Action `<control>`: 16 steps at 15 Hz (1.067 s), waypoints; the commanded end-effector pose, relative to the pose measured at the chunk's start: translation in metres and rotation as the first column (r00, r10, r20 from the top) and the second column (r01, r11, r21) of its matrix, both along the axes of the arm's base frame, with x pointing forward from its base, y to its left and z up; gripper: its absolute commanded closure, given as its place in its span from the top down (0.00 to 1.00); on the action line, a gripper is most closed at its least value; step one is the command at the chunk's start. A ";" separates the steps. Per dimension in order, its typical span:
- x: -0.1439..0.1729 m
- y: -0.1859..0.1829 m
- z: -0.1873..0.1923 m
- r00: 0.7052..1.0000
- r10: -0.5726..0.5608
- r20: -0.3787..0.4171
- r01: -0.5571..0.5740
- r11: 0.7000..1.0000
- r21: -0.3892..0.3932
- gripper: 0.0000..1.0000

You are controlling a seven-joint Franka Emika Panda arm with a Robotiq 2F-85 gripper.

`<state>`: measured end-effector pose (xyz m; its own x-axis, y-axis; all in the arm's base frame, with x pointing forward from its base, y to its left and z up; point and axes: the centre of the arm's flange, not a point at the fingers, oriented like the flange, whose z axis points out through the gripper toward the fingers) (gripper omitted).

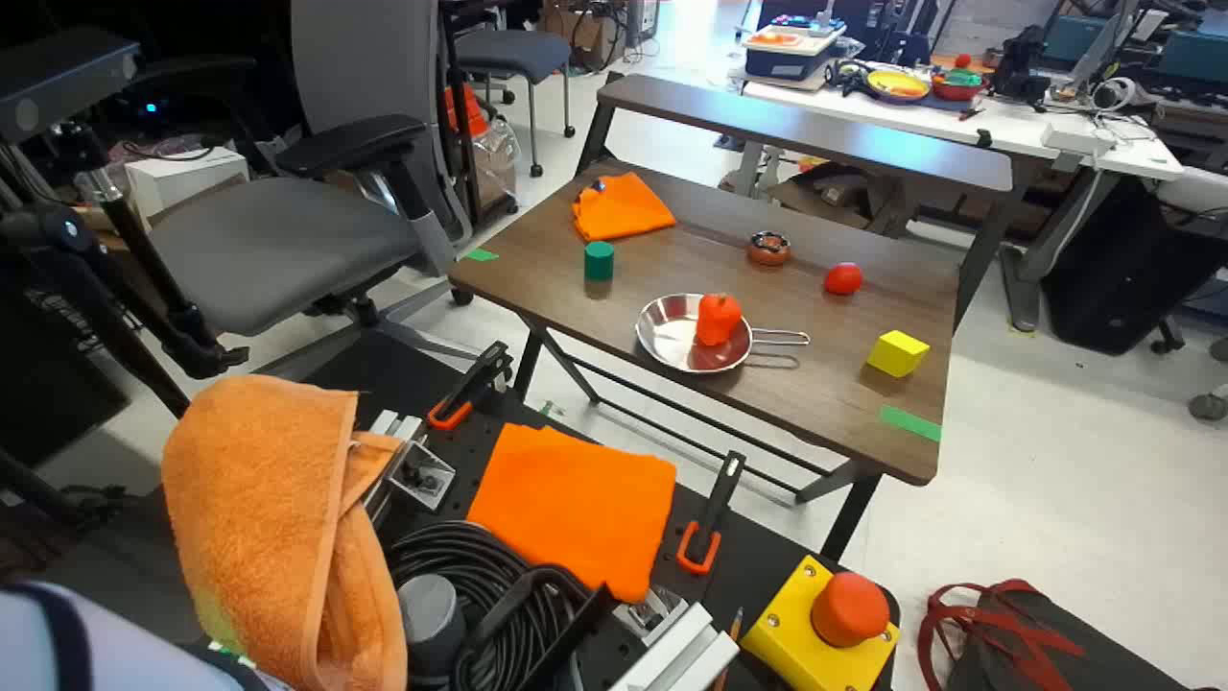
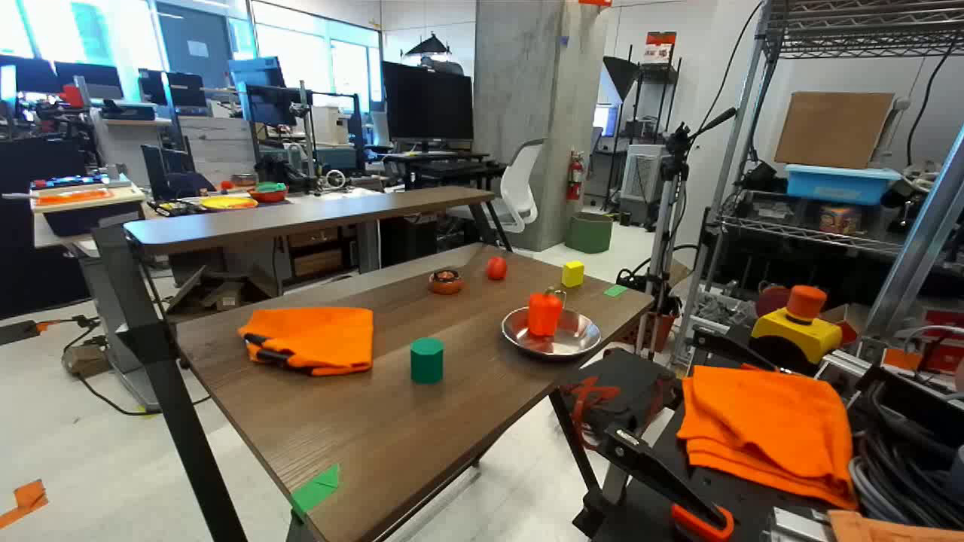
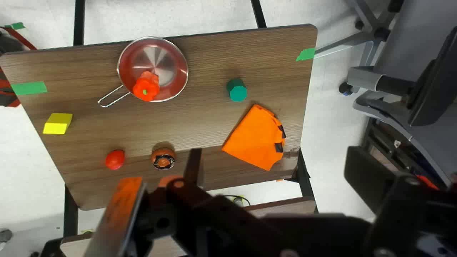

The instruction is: Move the green object to the right

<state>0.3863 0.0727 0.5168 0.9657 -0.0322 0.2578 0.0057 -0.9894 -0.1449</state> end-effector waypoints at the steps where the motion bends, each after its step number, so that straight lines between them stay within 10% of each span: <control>1: 0.000 0.000 0.000 1.000 0.000 0.000 0.000 1.000 0.000 1.00; 16: 0.050 0.021 -0.024 0.993 -0.095 -0.073 0.088 0.992 -0.090 1.00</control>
